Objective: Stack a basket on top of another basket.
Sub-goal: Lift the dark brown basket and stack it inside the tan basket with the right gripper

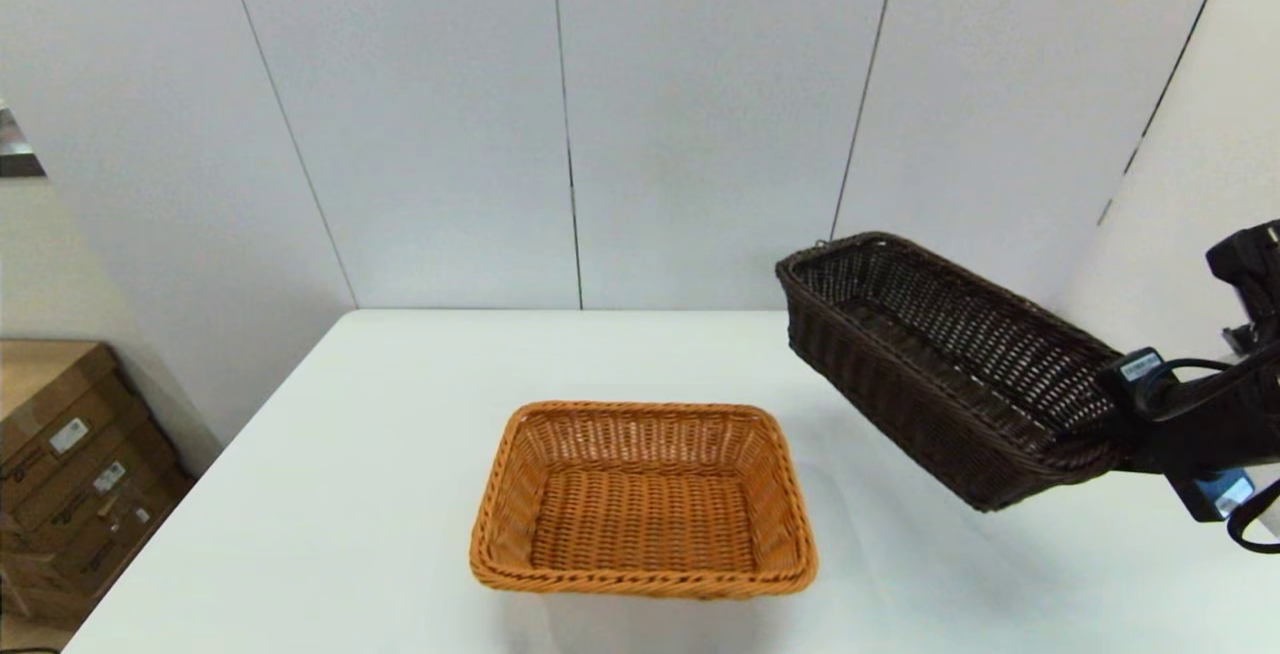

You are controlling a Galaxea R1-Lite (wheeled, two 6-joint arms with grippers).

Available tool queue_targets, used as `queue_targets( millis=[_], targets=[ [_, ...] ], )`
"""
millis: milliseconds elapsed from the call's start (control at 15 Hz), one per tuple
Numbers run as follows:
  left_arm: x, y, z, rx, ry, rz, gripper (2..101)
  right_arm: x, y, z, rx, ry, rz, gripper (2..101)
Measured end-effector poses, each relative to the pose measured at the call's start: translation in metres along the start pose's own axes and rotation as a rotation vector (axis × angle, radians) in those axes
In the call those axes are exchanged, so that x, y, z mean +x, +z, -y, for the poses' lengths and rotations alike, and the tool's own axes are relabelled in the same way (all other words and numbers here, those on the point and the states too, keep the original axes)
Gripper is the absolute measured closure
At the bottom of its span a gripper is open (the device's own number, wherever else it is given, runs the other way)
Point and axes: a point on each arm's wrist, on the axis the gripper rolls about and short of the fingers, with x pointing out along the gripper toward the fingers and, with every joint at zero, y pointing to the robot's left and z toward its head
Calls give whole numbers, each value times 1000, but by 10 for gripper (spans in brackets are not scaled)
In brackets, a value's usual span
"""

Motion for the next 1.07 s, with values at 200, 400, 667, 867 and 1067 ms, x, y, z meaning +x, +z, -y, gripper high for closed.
queue_targets(
  millis=[200, 400, 667, 867, 1067],
  targets=[
    [0, 0, 0, 0, 0, 0, 54, -19, -5, -2, -53, 76, -8, 869],
    [0, 0, 0, 0, -1, 0, 54, -39, -22, -3, -204, 122, -75, 869],
    [0, 0, 0, 0, 0, 0, 54, -55, -51, -7, -471, 112, -169, 869],
    [0, 0, 0, 0, 0, 0, 54, -65, -71, -15, -590, 129, -228, 869],
    [0, 0, 0, 0, 0, 0, 54, -59, -89, -24, -679, 134, -295, 869]
  ],
)
